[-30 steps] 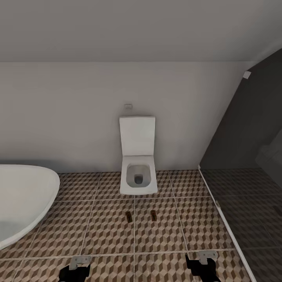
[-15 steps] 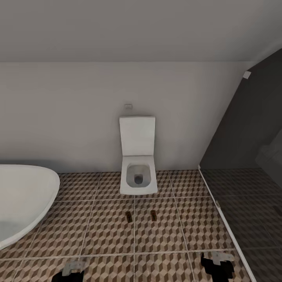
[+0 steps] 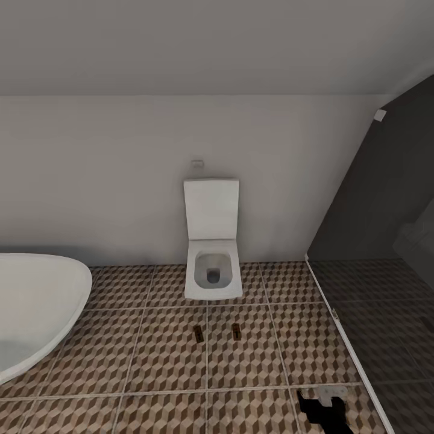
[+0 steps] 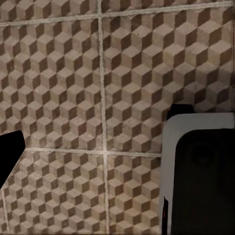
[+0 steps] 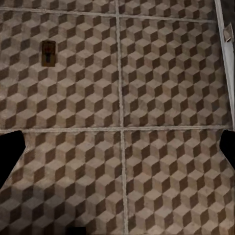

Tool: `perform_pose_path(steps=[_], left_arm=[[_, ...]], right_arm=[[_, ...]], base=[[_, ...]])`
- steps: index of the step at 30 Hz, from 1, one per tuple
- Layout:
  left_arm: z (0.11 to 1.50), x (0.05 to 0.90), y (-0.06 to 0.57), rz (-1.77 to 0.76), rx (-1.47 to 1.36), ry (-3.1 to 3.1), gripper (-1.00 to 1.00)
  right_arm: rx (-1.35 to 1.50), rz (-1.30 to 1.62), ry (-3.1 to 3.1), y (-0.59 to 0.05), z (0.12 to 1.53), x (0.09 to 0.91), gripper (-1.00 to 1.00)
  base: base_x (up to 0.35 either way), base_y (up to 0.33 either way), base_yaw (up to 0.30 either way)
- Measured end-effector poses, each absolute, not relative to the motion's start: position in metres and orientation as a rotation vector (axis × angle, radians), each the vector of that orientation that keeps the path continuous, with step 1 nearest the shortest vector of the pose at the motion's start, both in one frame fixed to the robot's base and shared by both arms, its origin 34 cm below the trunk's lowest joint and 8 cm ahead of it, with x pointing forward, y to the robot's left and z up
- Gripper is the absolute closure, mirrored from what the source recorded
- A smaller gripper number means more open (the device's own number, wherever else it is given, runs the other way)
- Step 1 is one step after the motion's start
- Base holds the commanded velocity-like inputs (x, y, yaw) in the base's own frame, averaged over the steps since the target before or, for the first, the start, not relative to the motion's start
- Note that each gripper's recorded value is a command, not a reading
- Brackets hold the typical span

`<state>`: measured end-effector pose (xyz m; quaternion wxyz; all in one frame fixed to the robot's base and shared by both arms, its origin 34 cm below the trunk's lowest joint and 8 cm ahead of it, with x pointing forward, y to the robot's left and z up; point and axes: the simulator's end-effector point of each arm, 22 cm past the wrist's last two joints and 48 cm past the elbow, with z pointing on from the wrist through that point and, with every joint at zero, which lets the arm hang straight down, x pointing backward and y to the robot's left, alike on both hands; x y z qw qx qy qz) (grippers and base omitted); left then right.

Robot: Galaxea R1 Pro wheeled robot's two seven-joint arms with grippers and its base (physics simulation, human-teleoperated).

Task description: Take the four mousetraps from the cabinet in the bathroom and place them on the bathroom floor. Make sure all four end up on the same floor surface, and ensure that at least two of them are either under or directly next to the same bathroom sink.

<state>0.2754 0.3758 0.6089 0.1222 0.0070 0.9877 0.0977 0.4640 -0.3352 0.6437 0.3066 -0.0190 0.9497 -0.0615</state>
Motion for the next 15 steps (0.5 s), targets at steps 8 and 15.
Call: perform_pose_path(steps=[8, 15], left_arm=[[0.605, 0.262, 0.324, 0.189, 0.013, 2.869, -1.0], [0.603, 0.261, 0.293, 0.139, -0.001, 2.867, -1.0]], right_arm=[[-0.095, -0.055, 2.567, -0.315, 0.632, 0.427, -1.0], [-0.098, -0.024, 2.623, -0.304, 0.623, 0.383, -1.0]], base=[[0.0, 0.0, 0.0], [0.0, 0.0, 0.0]])
